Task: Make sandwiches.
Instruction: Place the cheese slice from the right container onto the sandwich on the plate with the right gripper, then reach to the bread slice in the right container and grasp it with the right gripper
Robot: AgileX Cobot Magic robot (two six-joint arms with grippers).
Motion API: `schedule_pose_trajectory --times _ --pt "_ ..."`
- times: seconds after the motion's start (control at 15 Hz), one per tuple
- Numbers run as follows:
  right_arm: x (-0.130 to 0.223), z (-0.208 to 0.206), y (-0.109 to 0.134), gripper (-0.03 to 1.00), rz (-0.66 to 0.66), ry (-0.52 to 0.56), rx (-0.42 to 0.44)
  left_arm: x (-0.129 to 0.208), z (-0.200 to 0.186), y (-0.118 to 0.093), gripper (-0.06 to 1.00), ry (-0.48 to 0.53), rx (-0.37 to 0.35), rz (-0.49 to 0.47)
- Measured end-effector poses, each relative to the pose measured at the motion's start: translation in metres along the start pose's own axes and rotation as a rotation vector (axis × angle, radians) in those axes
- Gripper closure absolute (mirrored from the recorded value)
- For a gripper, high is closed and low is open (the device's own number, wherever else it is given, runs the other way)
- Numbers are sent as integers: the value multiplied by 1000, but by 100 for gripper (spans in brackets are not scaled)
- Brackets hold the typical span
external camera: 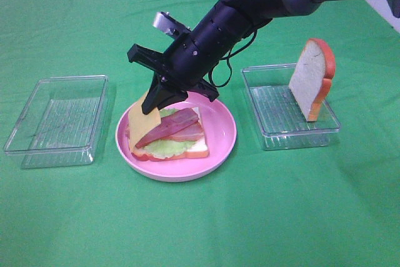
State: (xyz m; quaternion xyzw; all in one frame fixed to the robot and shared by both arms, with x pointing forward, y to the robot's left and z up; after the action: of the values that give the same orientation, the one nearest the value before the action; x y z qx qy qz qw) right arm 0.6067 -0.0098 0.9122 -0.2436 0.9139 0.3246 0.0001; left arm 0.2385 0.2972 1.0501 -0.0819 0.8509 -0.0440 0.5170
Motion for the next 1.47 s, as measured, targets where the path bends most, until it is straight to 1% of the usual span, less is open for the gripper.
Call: schedule_pose_trajectory --times 0.13,0.2,0.27,0.33,0.47,0.53,0.6,0.67,0.73,0.8,0.87,0.93,1.07,1.2,1.27,1.33,1.4,1.47 --pt "2 0 -7 95 2 24 71 0 0 0 -3 0 0 0" --pt "3 0 -9 94 3 30 89 0 0 0 -3 0 0 0" --pt "3 0 -10 90 10 33 100 0 0 0 -3 0 0 0" --pt "4 -1 -11 84 6 37 112 0 0 0 -3 0 0 0" --pt "-1 -7 -8 65 -19 26 131 0 0 0 -3 0 0 0" --pt "-3 -11 -7 58 -29 27 146 0 0 0 -3 0 0 0" --pt "-5 -18 -4 36 -44 35 166 0 0 0 -3 0 0 0" --pt "-6 -21 -3 28 -46 37 178 0 0 0 -3 0 0 0" --pt "-7 -28 0 18 -55 41 207 0 0 0 -3 0 0 0" --pt "-8 -38 2 11 -63 43 246 0 0 0 -3 0 0 0" --pt "-9 -49 5 7 -60 47 294 0 0 0 -3 0 0 0" --pt "-13 -72 11 5 -33 34 388 0 0 0 -3 0 0 0" --pt "-18 -91 19 4 -40 18 438 0 0 0 -3 0 0 0" --pt "-31 -117 30 4 -90 -73 505 0 0 0 -3 0 0 0" --pt "-37 -130 33 4 -92 -123 544 0 0 0 -3 0 -1 0" --pt "-41 -141 32 4 -79 -162 559 0 0 0 -3 0 -2 1" --pt "-42 -150 27 4 -60 -184 564 0 0 1 -3 -1 -5 3" --pt "-43 -161 15 4 -30 -199 572 0 0 1 -3 -1 -6 3"
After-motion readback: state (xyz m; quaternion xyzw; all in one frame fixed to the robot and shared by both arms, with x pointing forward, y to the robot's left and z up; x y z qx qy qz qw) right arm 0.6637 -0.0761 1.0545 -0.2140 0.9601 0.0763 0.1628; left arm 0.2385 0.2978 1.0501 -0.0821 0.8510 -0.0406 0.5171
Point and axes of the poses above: a point on each arm's last joint axis where the gripper is mounted, z pointing out along that axis toward the gripper, y along the wrist's bending axis when the last joint is at zero, x = y × z, the point moved 1 cm from there along z, pointing out along that axis toward the gripper, and after that the axes turned 10 degrees about -z, right-handed, at the moved point
